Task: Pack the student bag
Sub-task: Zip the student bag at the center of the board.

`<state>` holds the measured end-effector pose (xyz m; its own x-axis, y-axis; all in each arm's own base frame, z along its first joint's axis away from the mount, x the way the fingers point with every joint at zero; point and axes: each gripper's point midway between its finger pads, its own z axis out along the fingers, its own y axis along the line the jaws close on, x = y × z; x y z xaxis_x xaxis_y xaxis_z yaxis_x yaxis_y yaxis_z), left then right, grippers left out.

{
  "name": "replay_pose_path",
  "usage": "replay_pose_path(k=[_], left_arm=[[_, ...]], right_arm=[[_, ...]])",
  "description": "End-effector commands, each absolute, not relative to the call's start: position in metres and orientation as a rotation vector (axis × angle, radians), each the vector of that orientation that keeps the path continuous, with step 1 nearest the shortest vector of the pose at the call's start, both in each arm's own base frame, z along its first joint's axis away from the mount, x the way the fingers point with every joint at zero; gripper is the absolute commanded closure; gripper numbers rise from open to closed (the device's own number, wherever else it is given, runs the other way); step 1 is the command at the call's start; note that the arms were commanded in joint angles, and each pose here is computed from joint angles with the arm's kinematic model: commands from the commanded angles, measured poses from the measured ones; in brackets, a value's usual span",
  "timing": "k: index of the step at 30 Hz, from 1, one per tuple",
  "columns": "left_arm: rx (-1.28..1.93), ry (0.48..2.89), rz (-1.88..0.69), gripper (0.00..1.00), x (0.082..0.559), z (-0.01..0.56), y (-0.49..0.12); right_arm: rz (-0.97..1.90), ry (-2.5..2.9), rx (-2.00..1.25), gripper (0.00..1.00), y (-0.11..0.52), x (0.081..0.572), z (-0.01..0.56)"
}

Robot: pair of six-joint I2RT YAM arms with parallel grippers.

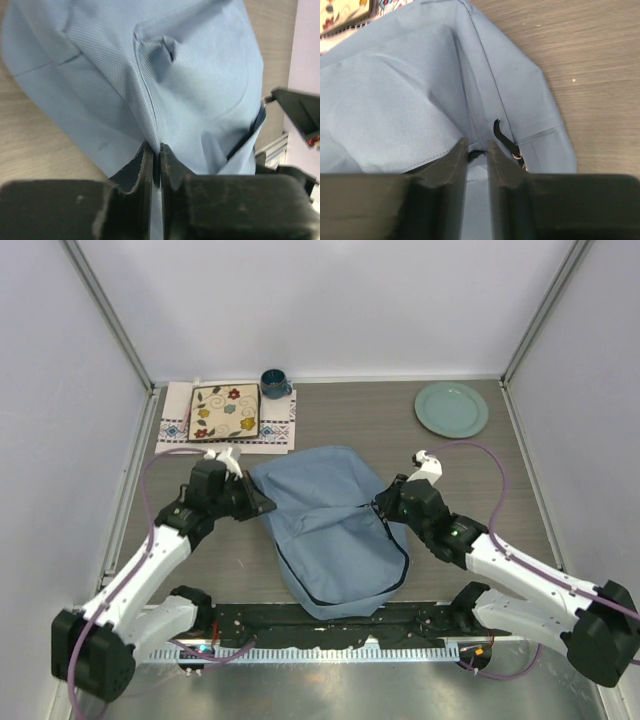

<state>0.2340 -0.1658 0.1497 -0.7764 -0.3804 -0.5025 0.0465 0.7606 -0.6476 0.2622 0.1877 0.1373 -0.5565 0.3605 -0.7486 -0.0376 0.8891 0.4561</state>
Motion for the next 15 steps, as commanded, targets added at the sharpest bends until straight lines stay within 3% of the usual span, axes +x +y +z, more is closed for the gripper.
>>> replay_pose_path(k=[1, 2, 3, 6, 7, 11, 15], left_arm=[[-0.133, 2.215, -0.87, 0.46, 0.29, 0.198, -0.179], [-0.114, 2.2, -0.873, 0.31, 0.298, 0.213, -0.182], [-0.121, 2.235, -0.847, 0.26, 0.302, 0.207, -0.181], [-0.204, 2.218, -0.737, 0.11, 0.304, 0.208, -0.163], [-0.23, 2.235, -0.698, 0.01, 0.3, 0.199, -0.156], [-0.293, 2.255, -0.6, 0.0, 0.273, 0.188, -0.132], [-0.317, 2.237, -0.689, 0.0, 0.228, 0.185, -0.128]], right_arm=[[0.458, 2.066, 0.309, 0.56, 0.16, 0.261, 0.141], [0.45, 2.076, 0.307, 0.46, 0.159, 0.26, 0.141], [0.434, 2.073, 0.316, 0.36, 0.156, 0.262, 0.146], [0.324, 2.085, 0.354, 0.23, 0.137, 0.259, 0.15], [0.295, 2.096, 0.358, 0.21, 0.13, 0.255, 0.151], [0.295, 2.1, 0.383, 0.19, 0.117, 0.245, 0.155], [0.453, 2.174, 0.387, 0.19, 0.132, 0.222, 0.143]])
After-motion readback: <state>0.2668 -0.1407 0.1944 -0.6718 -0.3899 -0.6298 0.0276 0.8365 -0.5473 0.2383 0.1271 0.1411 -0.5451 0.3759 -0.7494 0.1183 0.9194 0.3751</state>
